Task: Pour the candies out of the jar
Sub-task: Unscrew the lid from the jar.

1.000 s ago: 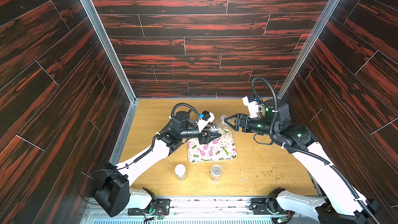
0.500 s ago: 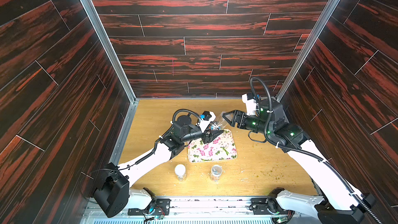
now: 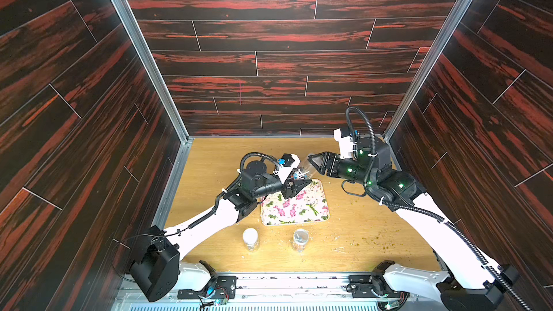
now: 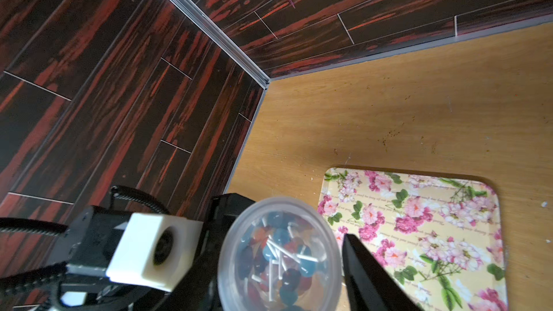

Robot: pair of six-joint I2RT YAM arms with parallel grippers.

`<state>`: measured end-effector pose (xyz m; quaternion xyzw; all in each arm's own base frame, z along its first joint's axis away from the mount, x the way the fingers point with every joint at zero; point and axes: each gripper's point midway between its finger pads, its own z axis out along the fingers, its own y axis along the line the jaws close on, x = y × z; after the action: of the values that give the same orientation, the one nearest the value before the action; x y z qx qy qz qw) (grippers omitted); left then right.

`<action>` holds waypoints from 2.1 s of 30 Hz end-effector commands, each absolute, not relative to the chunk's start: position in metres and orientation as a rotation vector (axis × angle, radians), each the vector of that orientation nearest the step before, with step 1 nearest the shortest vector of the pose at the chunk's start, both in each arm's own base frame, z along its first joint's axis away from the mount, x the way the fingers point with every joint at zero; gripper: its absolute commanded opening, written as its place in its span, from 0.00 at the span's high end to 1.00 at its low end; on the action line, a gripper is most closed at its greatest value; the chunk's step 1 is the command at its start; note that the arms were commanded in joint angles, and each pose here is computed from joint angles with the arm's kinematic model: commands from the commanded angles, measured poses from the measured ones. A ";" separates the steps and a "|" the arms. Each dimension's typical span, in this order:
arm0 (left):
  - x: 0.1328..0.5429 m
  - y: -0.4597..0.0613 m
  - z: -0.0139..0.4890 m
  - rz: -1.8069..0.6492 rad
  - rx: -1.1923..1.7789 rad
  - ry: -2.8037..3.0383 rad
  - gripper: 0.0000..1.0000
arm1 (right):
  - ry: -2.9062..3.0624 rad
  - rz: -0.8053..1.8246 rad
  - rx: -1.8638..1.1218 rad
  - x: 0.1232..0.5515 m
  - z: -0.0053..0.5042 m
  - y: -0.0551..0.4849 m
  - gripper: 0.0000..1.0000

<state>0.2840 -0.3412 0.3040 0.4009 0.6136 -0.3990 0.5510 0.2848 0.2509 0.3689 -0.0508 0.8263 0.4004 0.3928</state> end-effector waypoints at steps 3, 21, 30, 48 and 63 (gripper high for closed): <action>0.273 -0.342 0.324 -0.978 0.952 1.372 0.57 | 2.087 1.014 -0.140 0.290 0.363 0.255 0.49; 0.255 -0.343 0.337 -1.089 0.971 1.340 0.57 | 1.844 1.077 -0.662 0.244 0.384 0.272 0.63; 0.246 -0.338 0.348 -1.105 0.981 1.319 0.57 | 1.734 1.088 -0.842 0.239 0.389 0.266 0.63; 0.235 -0.334 0.360 -1.151 0.969 1.285 0.57 | 1.548 1.141 -1.156 0.233 0.390 0.264 0.56; 0.245 -0.337 0.355 -1.137 0.942 1.299 0.57 | 1.642 1.168 -1.016 0.231 0.398 0.257 0.14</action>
<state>0.2474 -0.3398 0.3344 0.4042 0.5710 -0.4769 0.5321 0.2383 0.2610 0.3942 -0.4140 0.6535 0.4682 0.4270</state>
